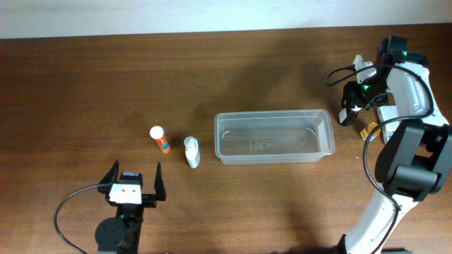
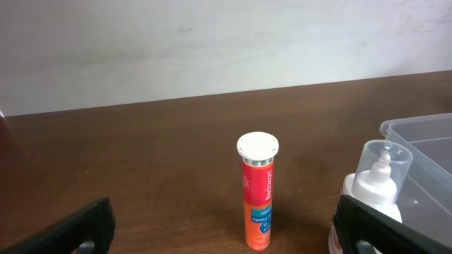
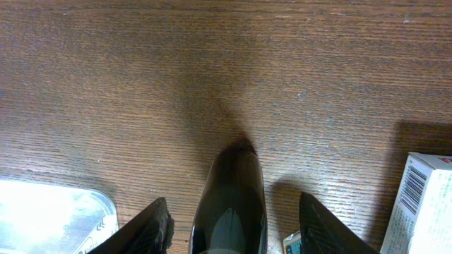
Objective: Pack container
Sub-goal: 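Close right gripper on the brown bottle and lift it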
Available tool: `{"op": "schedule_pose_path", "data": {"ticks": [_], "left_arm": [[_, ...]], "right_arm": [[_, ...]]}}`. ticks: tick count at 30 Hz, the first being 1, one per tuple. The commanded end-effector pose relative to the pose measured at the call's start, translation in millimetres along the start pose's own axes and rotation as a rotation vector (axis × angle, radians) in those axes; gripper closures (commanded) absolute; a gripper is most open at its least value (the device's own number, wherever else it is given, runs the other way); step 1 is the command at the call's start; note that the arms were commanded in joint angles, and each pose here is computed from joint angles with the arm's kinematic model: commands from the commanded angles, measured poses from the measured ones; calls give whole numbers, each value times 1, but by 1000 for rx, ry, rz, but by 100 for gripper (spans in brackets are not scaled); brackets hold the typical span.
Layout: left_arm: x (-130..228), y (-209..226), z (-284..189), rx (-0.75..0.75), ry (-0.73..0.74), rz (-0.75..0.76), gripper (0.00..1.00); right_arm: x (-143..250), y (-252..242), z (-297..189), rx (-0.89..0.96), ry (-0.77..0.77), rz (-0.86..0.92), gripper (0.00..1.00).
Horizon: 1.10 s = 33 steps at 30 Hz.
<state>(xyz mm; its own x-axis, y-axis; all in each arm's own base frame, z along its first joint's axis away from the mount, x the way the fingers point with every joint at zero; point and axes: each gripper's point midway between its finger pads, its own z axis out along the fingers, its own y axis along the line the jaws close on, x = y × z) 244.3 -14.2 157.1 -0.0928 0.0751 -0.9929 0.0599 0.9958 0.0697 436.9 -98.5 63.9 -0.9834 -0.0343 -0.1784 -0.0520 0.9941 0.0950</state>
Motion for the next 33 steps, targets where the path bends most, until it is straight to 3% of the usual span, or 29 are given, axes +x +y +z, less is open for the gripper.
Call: {"op": "schedule_pose_path", "data": {"ticks": [1,10,22,33], "left_arm": [[1,2,0,-11,-3,15,1],[1,2,0,-11,-3,15,1],[1,2,0,-11,-3,15,1],[1,2,0,-11,-3,15,1]], "right_arm": [[8,0,11,-3,39,4,52],[21,-3,11,18,96,10,53],[20,-2,11,16,96,13,77],[13,10,-24,-32,91,39,77]]}}
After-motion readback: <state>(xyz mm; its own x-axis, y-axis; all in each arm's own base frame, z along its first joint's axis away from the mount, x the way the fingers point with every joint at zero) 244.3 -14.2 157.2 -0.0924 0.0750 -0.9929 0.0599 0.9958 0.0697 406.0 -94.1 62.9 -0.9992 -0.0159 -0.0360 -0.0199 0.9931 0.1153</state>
